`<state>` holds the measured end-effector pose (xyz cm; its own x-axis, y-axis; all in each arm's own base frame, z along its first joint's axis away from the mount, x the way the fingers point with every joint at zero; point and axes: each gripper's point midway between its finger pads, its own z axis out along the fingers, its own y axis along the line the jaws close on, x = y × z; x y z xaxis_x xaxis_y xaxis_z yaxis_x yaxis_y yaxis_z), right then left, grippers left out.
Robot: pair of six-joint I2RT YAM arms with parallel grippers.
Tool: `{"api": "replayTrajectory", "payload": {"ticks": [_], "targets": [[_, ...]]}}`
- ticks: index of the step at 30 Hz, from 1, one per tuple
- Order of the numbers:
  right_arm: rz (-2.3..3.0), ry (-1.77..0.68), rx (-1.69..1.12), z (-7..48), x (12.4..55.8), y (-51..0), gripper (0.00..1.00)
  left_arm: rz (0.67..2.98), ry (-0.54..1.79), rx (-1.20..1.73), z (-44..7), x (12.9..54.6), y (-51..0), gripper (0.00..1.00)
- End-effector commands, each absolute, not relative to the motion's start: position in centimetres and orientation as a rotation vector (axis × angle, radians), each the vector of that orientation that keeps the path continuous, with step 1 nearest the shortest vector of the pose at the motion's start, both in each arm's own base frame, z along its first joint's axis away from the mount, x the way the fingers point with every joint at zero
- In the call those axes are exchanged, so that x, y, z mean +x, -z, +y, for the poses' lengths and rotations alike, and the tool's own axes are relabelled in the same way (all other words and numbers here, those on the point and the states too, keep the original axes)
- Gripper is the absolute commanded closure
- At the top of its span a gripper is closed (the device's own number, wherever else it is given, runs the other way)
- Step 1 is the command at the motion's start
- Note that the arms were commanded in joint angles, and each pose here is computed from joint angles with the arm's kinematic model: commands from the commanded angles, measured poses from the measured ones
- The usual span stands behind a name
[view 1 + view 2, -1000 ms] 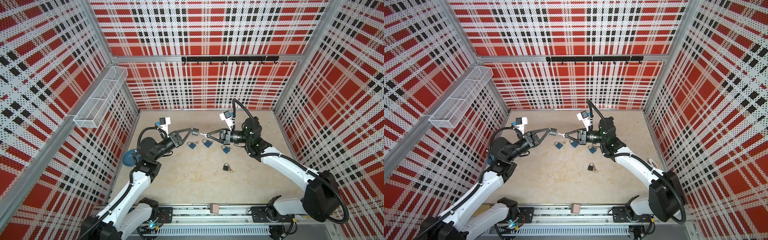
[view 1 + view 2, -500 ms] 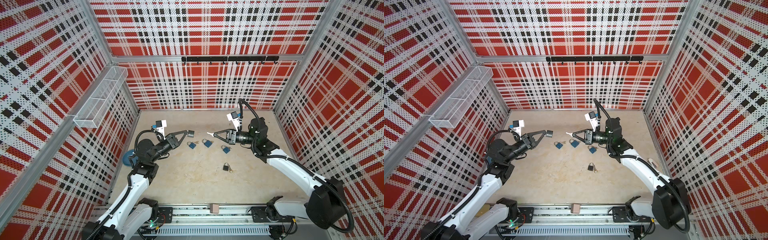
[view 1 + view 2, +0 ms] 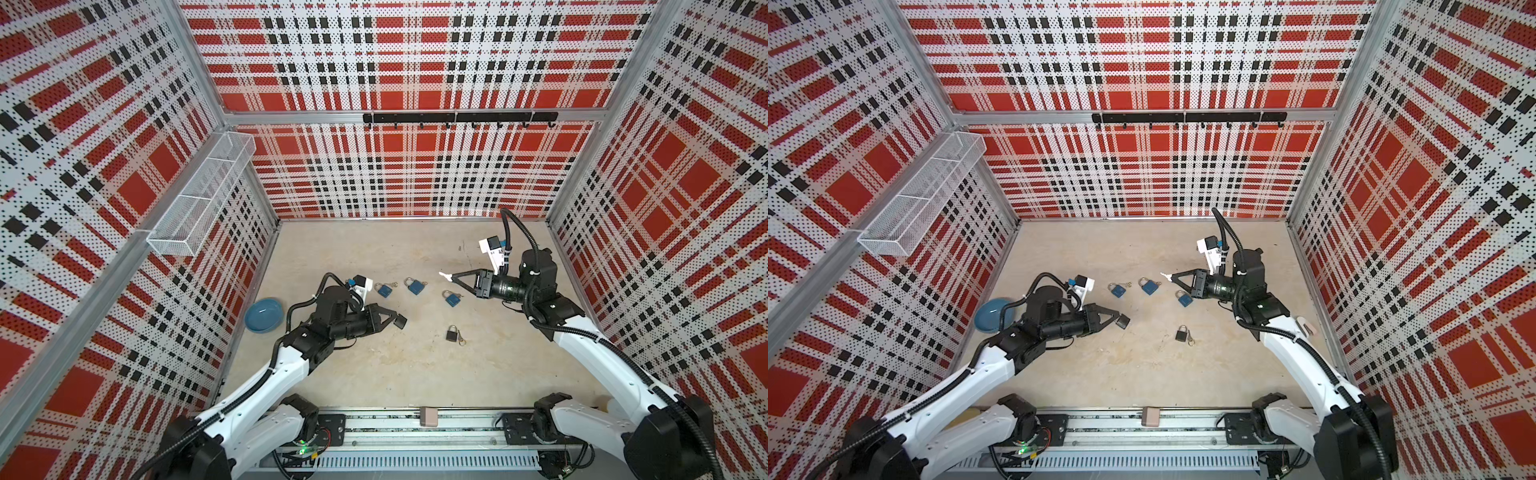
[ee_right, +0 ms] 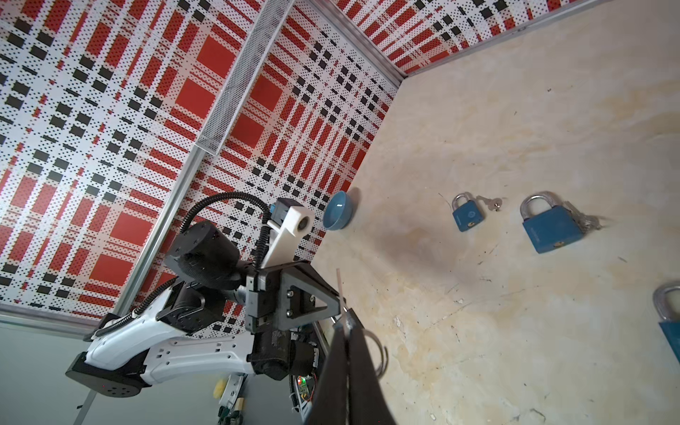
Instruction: Lock with the key
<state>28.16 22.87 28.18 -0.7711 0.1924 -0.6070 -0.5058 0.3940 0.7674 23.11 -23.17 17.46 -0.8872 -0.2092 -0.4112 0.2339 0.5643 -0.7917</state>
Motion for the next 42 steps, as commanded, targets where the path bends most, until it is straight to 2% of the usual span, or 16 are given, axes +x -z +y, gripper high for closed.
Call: {"api": "replayTrajectory", "payload": {"ticks": [1,17,33,35,36,39,42], "targets": [[1.995,-1.386,-0.293,22.6,27.9,-28.5,1.0,2.392,1.205,0.092,-24.0,22.5,-15.6,1.0],[2.057,-1.36,-0.261,22.3,27.5,-26.1,1.0,2.582,1.042,0.263,-28.5,23.0,-8.4,1.0],[2.14,-1.293,-0.288,23.4,26.6,-23.8,1.0,2.636,0.948,0.308,-29.8,24.2,-5.8,1.0],[2.154,-1.275,-0.29,23.5,26.4,-23.4,1.0,2.64,0.929,0.298,-29.7,24.4,-5.5,0.85],[2.157,-1.264,-0.288,23.6,26.4,-23.2,1.0,2.641,0.918,0.287,-29.5,24.5,-5.4,0.81],[2.172,-1.244,-0.277,23.8,26.3,-22.6,1.0,2.62,0.886,0.263,-29.1,24.9,-5.7,0.72],[2.187,-1.204,-0.265,23.7,26.1,-22.0,1.0,2.589,0.862,0.239,-28.5,25.3,-6.4,0.68]]}}
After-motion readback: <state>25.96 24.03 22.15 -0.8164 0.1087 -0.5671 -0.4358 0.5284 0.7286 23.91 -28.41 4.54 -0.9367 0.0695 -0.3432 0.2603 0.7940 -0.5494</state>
